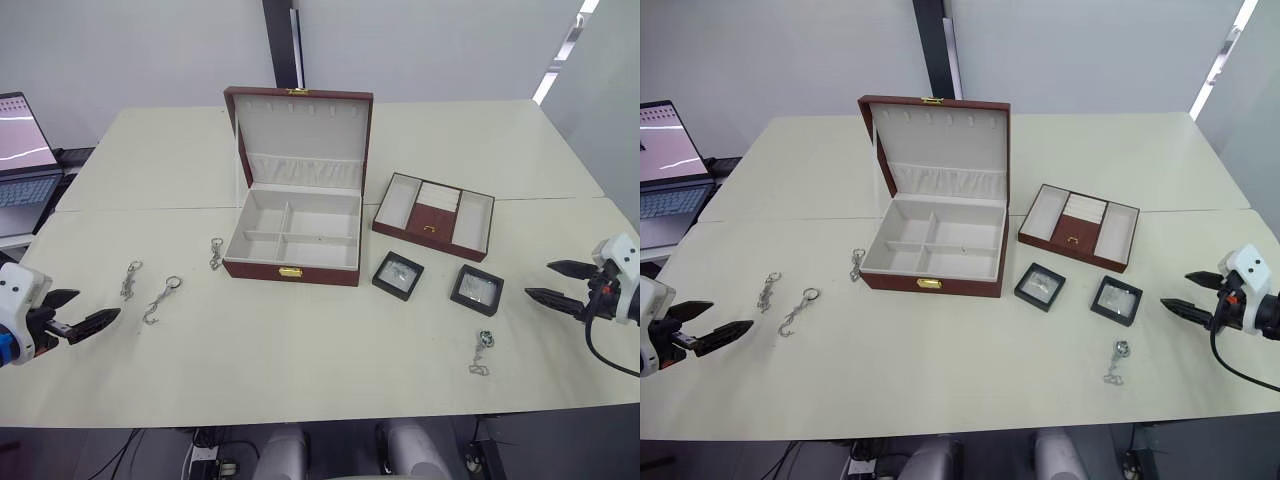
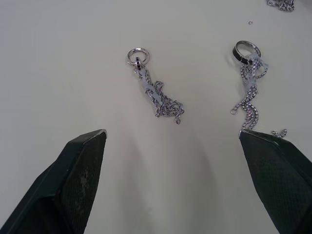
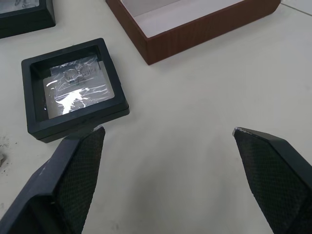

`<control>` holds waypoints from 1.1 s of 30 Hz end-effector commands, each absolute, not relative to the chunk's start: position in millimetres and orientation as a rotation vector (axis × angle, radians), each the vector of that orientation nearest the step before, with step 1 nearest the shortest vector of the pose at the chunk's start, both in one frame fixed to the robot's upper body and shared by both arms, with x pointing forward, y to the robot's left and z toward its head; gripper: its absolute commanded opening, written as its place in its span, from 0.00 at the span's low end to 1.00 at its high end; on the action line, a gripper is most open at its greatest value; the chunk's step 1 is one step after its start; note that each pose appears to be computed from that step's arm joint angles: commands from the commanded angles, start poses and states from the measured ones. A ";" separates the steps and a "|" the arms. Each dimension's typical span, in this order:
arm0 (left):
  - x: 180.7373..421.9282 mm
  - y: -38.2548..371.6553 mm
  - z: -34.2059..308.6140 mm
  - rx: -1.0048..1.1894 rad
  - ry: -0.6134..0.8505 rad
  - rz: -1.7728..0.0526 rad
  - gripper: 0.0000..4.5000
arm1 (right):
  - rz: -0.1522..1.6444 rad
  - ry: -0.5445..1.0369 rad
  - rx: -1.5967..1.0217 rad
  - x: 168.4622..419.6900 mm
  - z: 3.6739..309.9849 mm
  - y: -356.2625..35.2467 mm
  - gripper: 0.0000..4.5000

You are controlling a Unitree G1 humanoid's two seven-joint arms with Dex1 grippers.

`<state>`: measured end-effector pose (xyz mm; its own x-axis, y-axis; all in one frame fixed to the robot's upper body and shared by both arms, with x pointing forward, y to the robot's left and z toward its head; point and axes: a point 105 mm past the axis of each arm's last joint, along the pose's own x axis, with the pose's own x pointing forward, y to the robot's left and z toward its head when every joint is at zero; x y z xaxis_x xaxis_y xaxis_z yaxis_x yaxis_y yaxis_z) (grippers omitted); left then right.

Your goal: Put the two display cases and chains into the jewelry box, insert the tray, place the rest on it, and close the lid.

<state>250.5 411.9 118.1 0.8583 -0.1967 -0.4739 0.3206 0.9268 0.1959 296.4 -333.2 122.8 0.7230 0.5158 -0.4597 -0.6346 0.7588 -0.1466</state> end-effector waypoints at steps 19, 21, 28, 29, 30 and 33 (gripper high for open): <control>273.1 397.9 137.9 0.321 0.345 -0.281 1.00 | 0.670 0.218 -0.185 308.6 157.8 -303.6 0.99; 285.1 383.3 143.8 0.315 0.308 -0.317 1.00 | 0.703 0.169 -0.155 311.0 166.6 -282.9 0.99; 338.5 323.5 154.3 0.332 0.198 -0.428 1.00 | 0.757 0.028 -0.154 331.0 184.2 -206.0 0.99; 344.1 316.7 153.8 0.336 0.192 -0.441 0.92 | 0.763 0.029 -0.160 334.0 183.5 -196.0 0.91; 349.0 309.5 152.2 0.340 0.192 -0.461 0.86 | 0.767 0.038 -0.180 337.7 180.7 -186.3 0.85; 362.3 300.2 149.0 0.341 0.194 -0.466 0.66 | 0.771 0.078 -0.223 348.4 169.8 -162.8 0.62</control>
